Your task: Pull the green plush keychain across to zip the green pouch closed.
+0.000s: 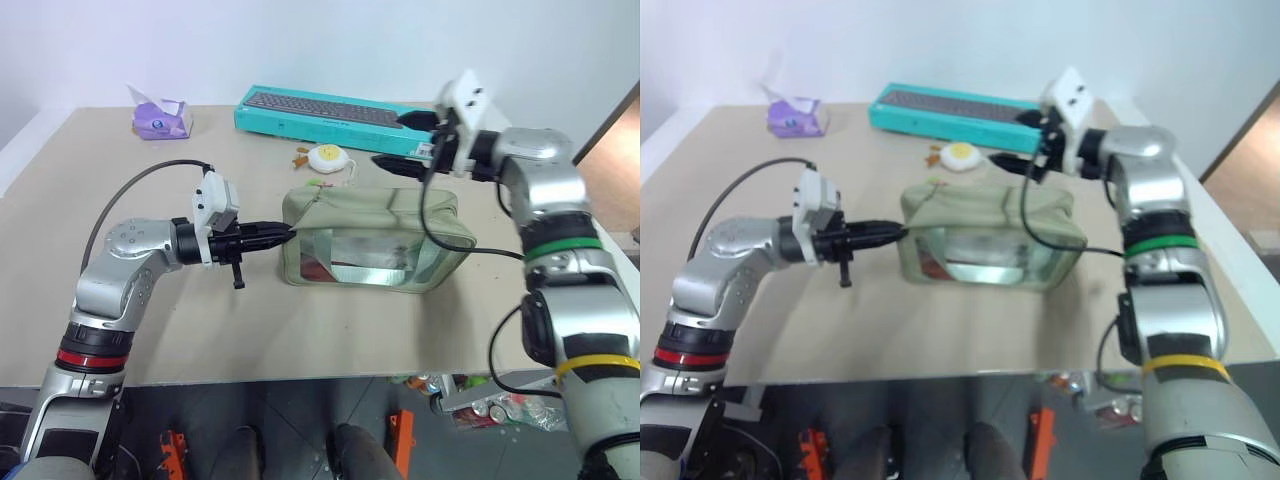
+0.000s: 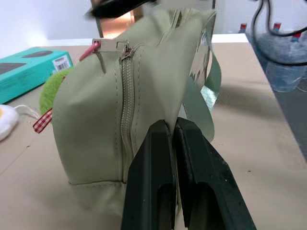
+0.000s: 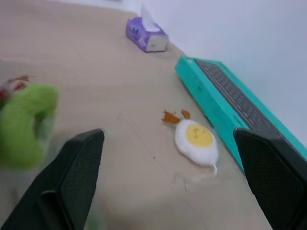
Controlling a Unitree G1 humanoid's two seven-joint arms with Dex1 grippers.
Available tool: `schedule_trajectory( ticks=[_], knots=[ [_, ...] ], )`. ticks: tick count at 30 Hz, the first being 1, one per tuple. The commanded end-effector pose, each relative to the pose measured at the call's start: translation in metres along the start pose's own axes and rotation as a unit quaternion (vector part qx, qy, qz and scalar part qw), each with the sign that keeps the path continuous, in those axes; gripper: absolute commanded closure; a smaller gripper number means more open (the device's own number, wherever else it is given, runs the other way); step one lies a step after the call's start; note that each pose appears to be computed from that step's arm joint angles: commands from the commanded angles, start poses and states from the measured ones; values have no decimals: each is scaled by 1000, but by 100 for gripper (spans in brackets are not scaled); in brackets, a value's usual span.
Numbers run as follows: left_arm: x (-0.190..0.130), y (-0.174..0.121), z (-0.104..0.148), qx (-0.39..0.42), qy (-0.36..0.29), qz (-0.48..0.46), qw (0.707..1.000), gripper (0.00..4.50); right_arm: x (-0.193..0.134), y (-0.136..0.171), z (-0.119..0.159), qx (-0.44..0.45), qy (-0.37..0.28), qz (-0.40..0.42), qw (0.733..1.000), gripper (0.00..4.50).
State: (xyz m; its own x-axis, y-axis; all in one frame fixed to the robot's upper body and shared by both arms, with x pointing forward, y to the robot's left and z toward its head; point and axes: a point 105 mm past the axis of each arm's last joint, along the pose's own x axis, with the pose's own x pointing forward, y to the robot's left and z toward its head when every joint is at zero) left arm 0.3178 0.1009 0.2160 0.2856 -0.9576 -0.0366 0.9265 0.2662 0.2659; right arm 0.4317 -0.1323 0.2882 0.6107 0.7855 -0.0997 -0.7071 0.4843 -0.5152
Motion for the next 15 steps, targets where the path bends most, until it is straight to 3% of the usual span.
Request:
schedule_trajectory(
  ticks=[1, 6, 15],
  knots=[
    [-1, 0, 12, 22, -11, 4, 1000, 450, 10, 6, 3, -38, 5, 26, 999, 4],
    [1, 10, 15, 27, -18, 37, 999, 450, 17, 40, -4, -44, 6, 137, 990, 4],
    [8, 9, 16, 32, -14, 32, 999, 450, 15, 63, -5, -31, -7, 203, 979, 4]
  ],
)
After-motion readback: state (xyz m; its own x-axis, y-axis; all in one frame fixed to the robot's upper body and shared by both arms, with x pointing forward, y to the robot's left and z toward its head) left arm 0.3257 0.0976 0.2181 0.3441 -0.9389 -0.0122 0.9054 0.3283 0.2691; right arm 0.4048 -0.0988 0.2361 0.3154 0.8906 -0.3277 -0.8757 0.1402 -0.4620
